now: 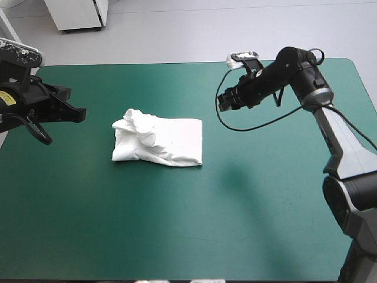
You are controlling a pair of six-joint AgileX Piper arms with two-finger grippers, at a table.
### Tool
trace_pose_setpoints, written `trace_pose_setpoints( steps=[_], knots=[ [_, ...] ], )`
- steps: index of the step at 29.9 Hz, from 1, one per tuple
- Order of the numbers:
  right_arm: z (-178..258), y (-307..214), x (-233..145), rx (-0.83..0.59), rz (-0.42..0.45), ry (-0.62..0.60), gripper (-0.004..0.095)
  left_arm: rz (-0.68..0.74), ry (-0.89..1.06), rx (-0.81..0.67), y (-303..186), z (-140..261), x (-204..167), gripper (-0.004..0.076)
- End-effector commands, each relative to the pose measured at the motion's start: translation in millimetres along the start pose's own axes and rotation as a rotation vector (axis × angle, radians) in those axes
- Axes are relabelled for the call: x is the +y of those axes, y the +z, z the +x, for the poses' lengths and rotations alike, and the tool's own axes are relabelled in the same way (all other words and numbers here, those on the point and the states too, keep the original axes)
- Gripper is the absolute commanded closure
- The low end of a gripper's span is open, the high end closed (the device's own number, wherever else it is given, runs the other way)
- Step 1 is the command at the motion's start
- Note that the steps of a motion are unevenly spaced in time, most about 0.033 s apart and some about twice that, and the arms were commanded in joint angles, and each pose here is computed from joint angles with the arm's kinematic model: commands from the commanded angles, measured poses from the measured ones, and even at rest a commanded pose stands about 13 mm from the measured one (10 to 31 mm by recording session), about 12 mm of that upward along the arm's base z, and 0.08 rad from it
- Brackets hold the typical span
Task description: Fold the cloth
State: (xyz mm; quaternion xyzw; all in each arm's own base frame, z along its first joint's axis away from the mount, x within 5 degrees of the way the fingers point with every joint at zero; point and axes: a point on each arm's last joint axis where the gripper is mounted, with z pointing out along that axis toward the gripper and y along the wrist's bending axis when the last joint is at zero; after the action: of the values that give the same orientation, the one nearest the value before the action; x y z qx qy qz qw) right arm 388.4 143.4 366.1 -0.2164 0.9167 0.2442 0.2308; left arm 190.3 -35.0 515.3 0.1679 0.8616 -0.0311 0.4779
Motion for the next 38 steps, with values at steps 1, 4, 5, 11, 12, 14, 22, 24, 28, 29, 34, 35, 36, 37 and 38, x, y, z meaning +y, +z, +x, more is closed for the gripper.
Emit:
trace_pose_setpoints(
  steps=[1, 4, 5, 11, 12, 14, 22, 24, 28, 29, 34, 35, 36, 37, 38],
  knots=[
    [20.5, -26.7, 12.8, -0.03, 0.005, 0.004, 0.0414, -0.007, -0.009, -0.1, -15.9, -7.9, -1.6, 0.0733],
    [33.4, -11.2, 8.7, 0.009, -0.019, 0.037, 0.0414, 0.02, 0.005, -0.098, -15.6, -8.3, -7.5, 0.0733],
    [35.4, -2.9, 8.3, 0.025, -0.034, 0.044, 0.0414, 0.033, 0.014, -0.097, -15.5, -8.5, -10.3, 0.0733],
    [29.3, 36.8, -0.5, 0.011, -0.161, 0.088, 0.0414, 0.071, 0.056, -0.099, -15.5, -9.5, -20.5, 0.0733],
    [29.3, 45.2, -3.0, 0.019, -0.183, 0.107, 0.0414, 0.062, 0.064, -0.097, -15.4, -9.4, -20.2, 0.0733],
    [29.3, 55.7, -5.5, 0.028, -0.216, 0.135, 0.0414, 0.048, 0.075, -0.093, -15.3, -9.1, -19.7, 0.0733],
    [27.4, 93.2, -10.9, 0.025, -0.284, 0.169, 0.0414, 0.038, 0.081, -0.087, -14.5, -8.8, -18.7, 0.0733],
    [25.5, 101.4, -8.8, 0.034, -0.293, 0.16, 0.0414, 0.038, 0.081, -0.087, -14.5, -8.8, -18.7, 0.0733],
    [18.1, 118.4, -8.7, 0.049, -0.311, 0.153, 0.0414, 0.038, 0.081, -0.089, -14.5, -9.0, -18.7, 0.0733],
    [16.2, 121.3, -9.0, 0.053, -0.313, 0.157, 0.0414, 0.038, 0.081, -0.089, -14.5, -9.0, -18.7, 0.0733],
    [5.6, 134.1, -11.4, 0.056, -0.323, 0.156, 0.0414, 0.016, 0.087, -0.086, -14.4, -8.9, -16.8, 0.0733],
    [5.4, 137.4, -12.7, 0.063, -0.326, 0.161, 0.0414, 0.016, 0.087, -0.086, -14.4, -8.9, -16.8, 0.0733],
    [4.9, 139.2, -12.5, 0.072, -0.331, 0.164, 0.0414, 0.016, 0.087, -0.086, -14.4, -8.9, -16.8, 0.0733],
    [5.3, 141.3, -12.9, 0.079, -0.332, 0.166, 0.0414, 0.016, 0.087, -0.086, -14.4, -8.9, -16.8, 0.0733],
    [6.2, 143.5, -13.0, 0.087, -0.334, 0.166, 0.0414, 0.016, 0.087, -0.086, -14.4, -8.9, -16.8, 0.0733]
  ],
)
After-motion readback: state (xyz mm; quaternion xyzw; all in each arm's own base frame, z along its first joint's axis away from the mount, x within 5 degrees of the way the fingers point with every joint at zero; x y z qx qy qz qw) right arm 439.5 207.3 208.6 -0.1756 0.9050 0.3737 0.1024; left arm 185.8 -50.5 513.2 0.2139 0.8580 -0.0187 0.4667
